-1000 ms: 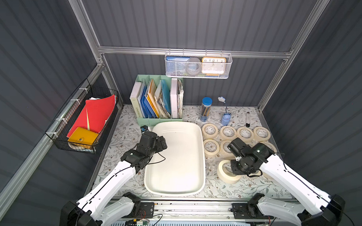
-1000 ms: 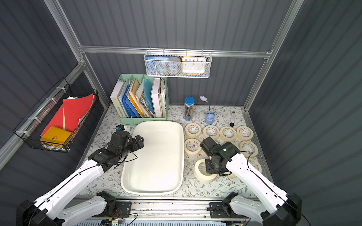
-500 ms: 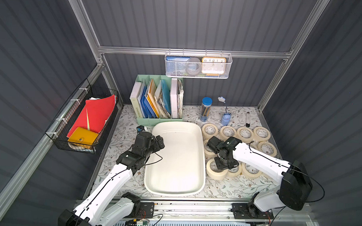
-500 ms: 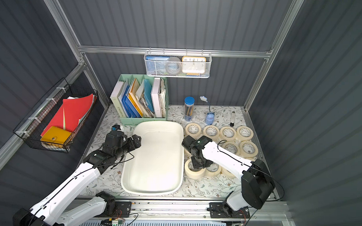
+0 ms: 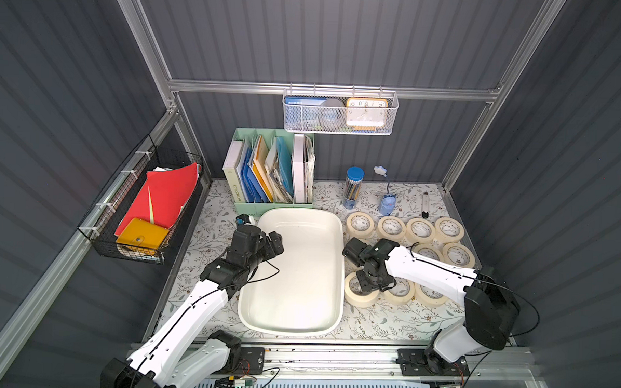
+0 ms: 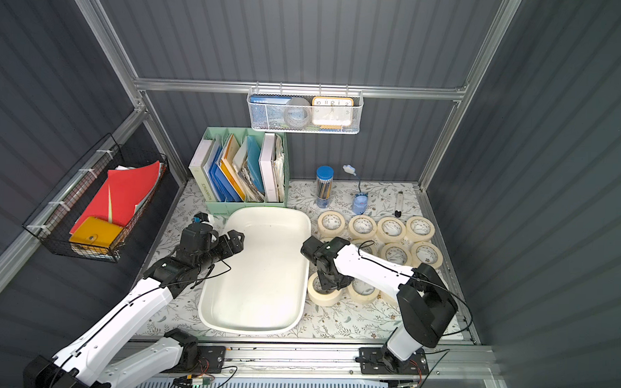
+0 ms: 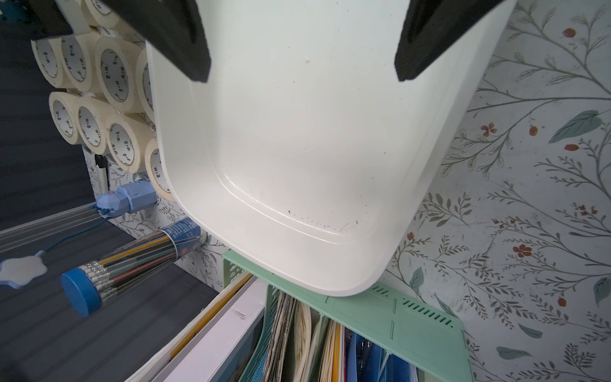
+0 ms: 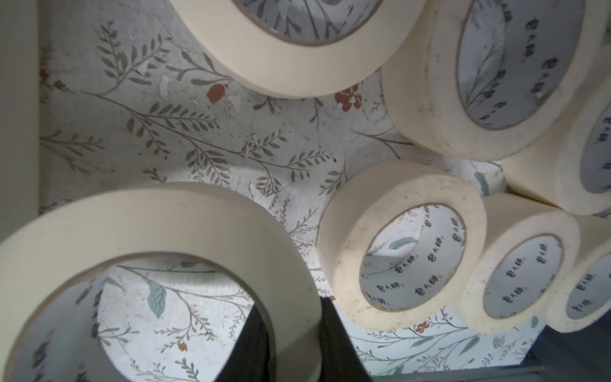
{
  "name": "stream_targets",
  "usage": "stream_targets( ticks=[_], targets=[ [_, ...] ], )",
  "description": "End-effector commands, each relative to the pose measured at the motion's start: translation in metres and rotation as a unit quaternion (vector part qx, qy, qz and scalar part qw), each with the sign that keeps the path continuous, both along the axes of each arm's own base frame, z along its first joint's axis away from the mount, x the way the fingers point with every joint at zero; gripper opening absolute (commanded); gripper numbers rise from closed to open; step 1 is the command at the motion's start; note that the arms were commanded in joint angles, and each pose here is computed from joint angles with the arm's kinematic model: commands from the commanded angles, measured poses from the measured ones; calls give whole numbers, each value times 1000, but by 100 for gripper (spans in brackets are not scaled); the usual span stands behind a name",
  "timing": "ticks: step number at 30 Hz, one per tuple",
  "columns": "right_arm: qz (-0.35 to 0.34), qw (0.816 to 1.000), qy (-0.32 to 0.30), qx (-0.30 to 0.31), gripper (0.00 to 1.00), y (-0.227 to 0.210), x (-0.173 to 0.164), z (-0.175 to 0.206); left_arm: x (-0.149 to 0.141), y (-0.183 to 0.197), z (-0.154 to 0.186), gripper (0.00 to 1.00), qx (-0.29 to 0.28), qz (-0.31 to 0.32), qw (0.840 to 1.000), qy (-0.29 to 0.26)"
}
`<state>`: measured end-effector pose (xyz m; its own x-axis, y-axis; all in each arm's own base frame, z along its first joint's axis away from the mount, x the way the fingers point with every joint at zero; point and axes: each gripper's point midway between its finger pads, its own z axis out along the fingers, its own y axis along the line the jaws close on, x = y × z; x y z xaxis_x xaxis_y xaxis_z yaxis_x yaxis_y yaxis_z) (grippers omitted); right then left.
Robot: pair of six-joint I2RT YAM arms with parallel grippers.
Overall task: Take out the art tape in the storage box
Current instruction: Place the art tape at the center of the board.
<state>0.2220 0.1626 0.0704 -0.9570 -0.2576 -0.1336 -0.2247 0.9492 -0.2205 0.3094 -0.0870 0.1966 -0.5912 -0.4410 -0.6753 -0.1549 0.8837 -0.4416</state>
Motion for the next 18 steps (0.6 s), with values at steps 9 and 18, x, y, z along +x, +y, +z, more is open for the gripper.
stream_targets(
  ticks=[9, 18],
  targets=[
    [-49, 997, -52, -14, 0, -16, 17, -17, -3, 3, 2, 94, 4, -4, 1000, -10],
    [-87, 992, -94, 14, 6, -24, 25, -21, -3, 2, 9, 98, -3, -5, 1000, -28]
  ],
)
